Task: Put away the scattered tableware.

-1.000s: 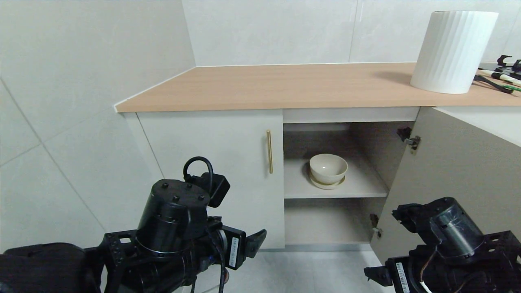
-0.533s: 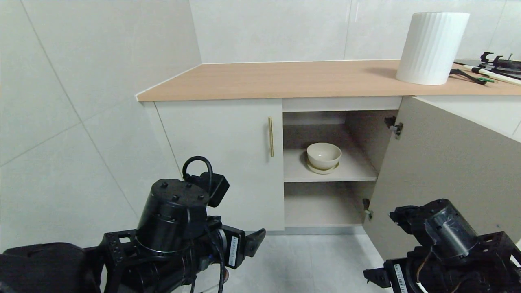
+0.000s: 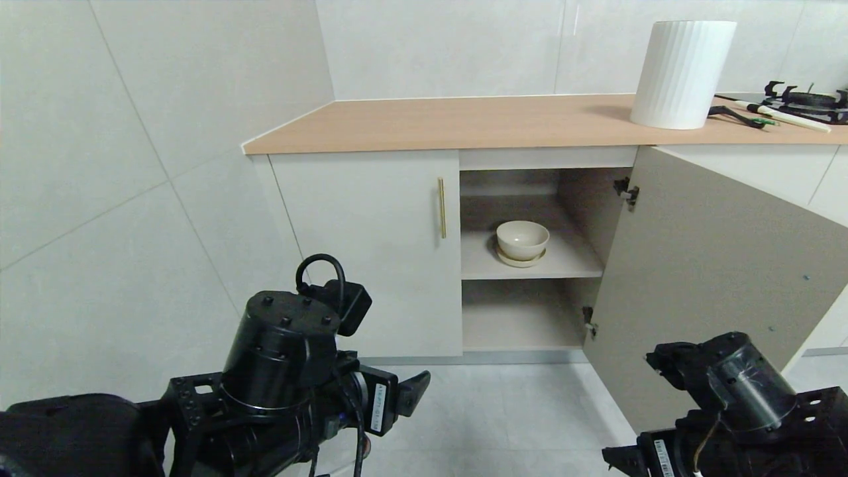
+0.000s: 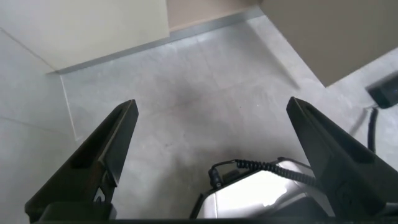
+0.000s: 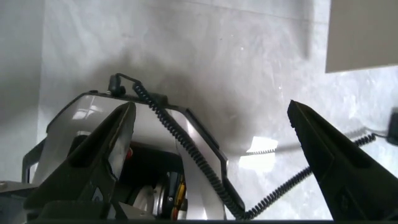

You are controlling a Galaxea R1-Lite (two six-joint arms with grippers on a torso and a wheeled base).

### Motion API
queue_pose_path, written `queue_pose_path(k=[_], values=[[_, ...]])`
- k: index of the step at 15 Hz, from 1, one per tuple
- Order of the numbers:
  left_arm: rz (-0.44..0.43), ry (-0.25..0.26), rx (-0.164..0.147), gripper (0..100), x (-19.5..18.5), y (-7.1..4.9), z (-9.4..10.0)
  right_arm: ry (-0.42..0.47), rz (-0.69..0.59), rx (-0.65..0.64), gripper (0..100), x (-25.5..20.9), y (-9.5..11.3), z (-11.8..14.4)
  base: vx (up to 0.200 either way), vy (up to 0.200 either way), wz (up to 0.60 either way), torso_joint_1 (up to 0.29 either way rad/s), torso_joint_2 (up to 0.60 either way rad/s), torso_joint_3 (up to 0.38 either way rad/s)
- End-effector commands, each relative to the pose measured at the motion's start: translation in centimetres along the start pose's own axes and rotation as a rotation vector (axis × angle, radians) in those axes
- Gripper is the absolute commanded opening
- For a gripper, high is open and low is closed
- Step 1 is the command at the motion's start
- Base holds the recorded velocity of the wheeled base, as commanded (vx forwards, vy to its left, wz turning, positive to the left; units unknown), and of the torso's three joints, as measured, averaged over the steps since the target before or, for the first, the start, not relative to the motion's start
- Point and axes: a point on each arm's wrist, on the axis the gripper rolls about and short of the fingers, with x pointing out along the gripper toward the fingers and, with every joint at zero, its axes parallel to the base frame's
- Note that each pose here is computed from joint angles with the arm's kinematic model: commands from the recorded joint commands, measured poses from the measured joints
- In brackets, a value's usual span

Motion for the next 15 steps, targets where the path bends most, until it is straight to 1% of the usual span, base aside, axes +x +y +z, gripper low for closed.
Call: queue_pose_path(k=[1,4,5,9,13,15], values=[[0.000,0.004,0.002,100,0.1,0.0,-0.1,-0.048,0.023,0.008,100,-1.4,-0.3,0.0,0.000,0.000,0.00,0.000,0.00,0.000],[0.000,0.004,0.006,100,0.1,0.0,-0.1,-0.045,0.020,0.005,100,-1.4,-0.3,0.0,0.000,0.000,0.00,0.000,0.00,0.000],[0.000,0.004,0.006,100,0.1,0.0,-0.1,-0.042,0.018,0.005,100,-1.3,-0.3,-0.1,0.000,-0.200,0.00,-0.002,0.00,0.002],[0.000,0.006,0.006,100,0.1,0.0,-0.1,0.029,-0.028,-0.012,100,-0.3,-0.4,-0.5,0.000,-0.200,0.00,0.005,0.01,0.004],[0.000,0.004,0.006,100,0.1,0.0,-0.1,0.081,-0.107,-0.025,100,0.1,-0.6,-0.7,0.000,-0.200,0.00,0.002,0.00,0.000],[0.000,0.003,0.005,100,0.0,0.0,-0.1,0.155,-0.169,-0.001,100,0.2,-1.5,-0.1,0.000,-0.200,0.00,0.002,0.00,0.002]])
